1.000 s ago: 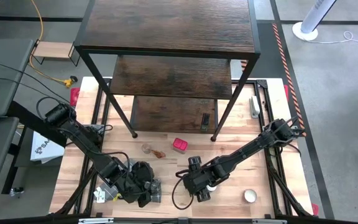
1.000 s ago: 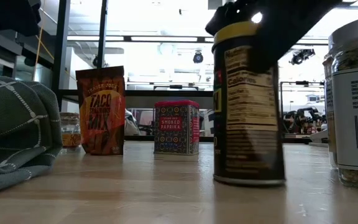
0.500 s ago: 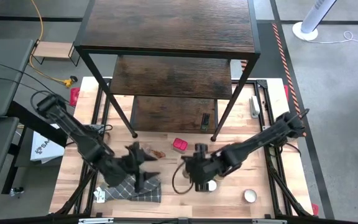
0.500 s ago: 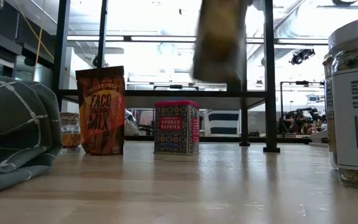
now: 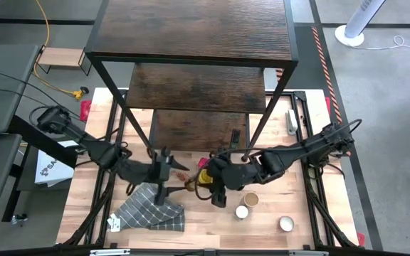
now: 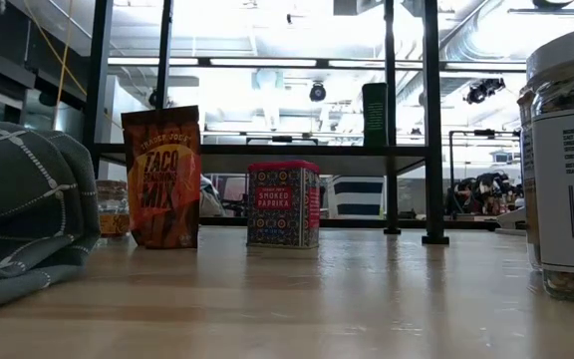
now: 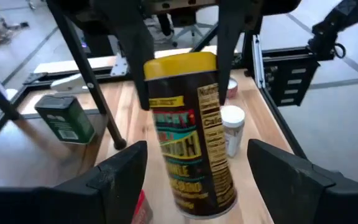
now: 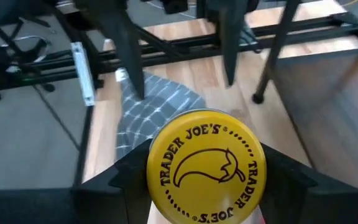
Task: Shelf spices
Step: Put the yellow seasoning bottle on the shelf
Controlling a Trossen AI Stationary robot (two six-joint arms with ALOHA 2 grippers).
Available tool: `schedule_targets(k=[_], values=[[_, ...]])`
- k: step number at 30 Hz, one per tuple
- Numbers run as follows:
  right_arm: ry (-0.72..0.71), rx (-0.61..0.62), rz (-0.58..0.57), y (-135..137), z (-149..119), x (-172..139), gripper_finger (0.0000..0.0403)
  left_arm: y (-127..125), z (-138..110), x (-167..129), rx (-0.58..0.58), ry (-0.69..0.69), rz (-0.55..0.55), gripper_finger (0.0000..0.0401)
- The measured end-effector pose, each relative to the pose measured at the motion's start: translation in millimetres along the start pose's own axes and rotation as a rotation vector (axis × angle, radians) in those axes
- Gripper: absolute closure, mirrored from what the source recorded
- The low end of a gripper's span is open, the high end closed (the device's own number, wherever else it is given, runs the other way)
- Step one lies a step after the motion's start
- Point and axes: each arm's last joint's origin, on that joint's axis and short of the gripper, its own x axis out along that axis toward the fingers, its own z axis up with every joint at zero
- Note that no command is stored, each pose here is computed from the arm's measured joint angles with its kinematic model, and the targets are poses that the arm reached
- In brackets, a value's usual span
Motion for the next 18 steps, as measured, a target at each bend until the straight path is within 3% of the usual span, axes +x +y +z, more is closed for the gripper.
schedule_targets(k=[10,18], values=[[-0.077,-0.035,0.020,0.7,11.0,-1.7,0.0194,21.9,0.7,13.2,-0.148,0.041,-0.092,0.0125],[-0.103,-0.069,0.008,-0.3,13.7,-1.5,0.0194,15.6,-5.1,27.5,-0.190,0.082,-0.170,0.0125]])
